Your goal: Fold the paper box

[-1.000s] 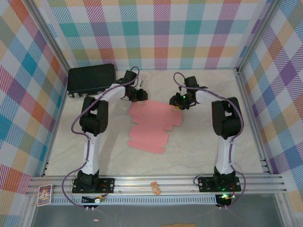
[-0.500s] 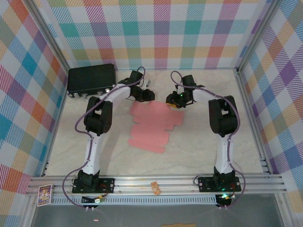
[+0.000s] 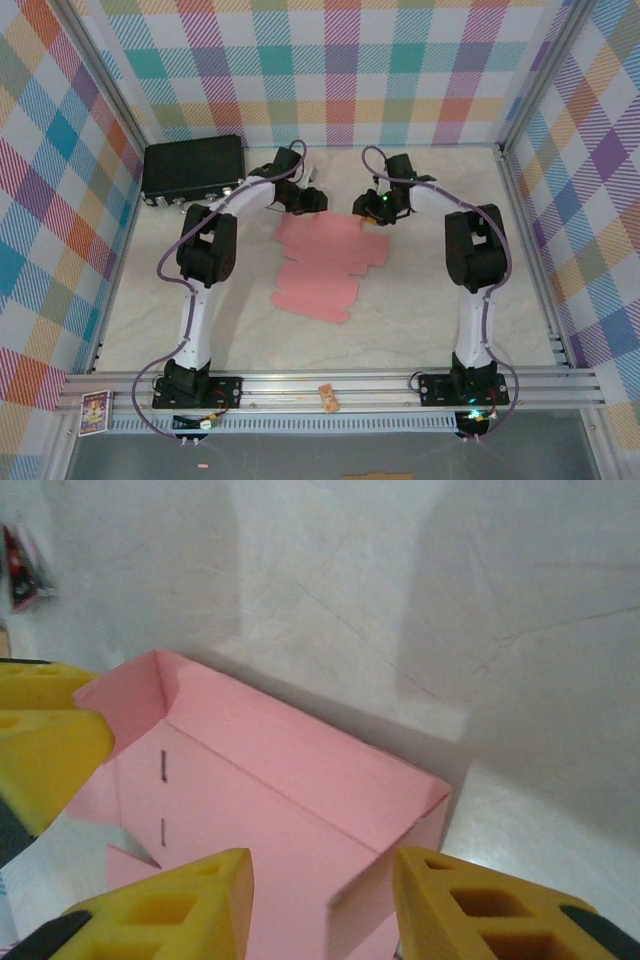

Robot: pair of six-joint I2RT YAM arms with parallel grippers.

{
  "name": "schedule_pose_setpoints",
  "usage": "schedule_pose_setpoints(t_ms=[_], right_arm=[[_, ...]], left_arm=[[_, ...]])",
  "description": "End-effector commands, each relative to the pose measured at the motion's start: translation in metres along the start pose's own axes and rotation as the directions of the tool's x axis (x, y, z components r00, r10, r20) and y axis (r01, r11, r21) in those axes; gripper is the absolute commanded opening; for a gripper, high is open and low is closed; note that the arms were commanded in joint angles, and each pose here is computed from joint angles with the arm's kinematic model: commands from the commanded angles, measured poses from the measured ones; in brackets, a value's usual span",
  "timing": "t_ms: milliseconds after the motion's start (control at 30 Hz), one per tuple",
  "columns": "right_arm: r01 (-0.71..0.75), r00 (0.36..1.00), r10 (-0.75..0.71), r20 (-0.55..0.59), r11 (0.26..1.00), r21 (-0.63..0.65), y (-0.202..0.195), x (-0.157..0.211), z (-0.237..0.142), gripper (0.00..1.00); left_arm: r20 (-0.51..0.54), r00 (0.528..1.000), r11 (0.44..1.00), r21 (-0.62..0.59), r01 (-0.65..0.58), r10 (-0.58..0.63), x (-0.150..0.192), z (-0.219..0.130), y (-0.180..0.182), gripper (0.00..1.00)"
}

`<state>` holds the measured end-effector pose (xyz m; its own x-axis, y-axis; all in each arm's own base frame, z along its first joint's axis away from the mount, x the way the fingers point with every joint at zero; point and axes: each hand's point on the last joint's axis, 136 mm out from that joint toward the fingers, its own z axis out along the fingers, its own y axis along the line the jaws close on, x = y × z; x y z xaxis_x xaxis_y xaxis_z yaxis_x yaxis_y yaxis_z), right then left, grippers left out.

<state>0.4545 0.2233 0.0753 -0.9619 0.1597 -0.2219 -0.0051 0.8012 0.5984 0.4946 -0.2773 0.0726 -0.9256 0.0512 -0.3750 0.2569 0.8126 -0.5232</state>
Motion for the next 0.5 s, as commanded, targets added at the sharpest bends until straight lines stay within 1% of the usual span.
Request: schedule_pose_setpoints(t_ms=[0, 133, 233, 333, 467], right_arm=[[0.068, 0.994, -0.072, 0.078, 0.996, 0.058, 0.014, -0.001, -0.044, 0.43], [0.086, 0.990, -0.097, 0.099, 0.990, 0.115, 0.008, 0.014, -0.070, 0.44], [0.075, 0.991, -0.087, 0.097, 0.990, 0.122, 0.003, 0.038, -0.086, 0.45], [0.052, 0.995, -0.062, 0.079, 0.992, 0.116, -0.003, 0.066, -0.097, 0.46], [-0.003, 0.999, -0.001, 0.034, 0.992, 0.123, -0.016, 0.106, -0.098, 0.46]], left_arm=[[0.103, 0.992, 0.997, -0.009, -0.073, 0.074, -0.019, -0.058, -0.035, 0.43], [0.151, 0.983, 0.993, -0.072, -0.094, 0.104, -0.014, -0.090, -0.036, 0.44], [0.161, 0.980, 0.984, -0.154, -0.092, 0.117, 0.001, -0.109, -0.025, 0.45], [0.151, 0.982, 0.969, -0.238, -0.073, 0.111, 0.023, -0.123, -0.008, 0.47], [0.109, 0.991, 0.953, -0.301, -0.038, 0.074, 0.062, -0.129, 0.013, 0.49]])
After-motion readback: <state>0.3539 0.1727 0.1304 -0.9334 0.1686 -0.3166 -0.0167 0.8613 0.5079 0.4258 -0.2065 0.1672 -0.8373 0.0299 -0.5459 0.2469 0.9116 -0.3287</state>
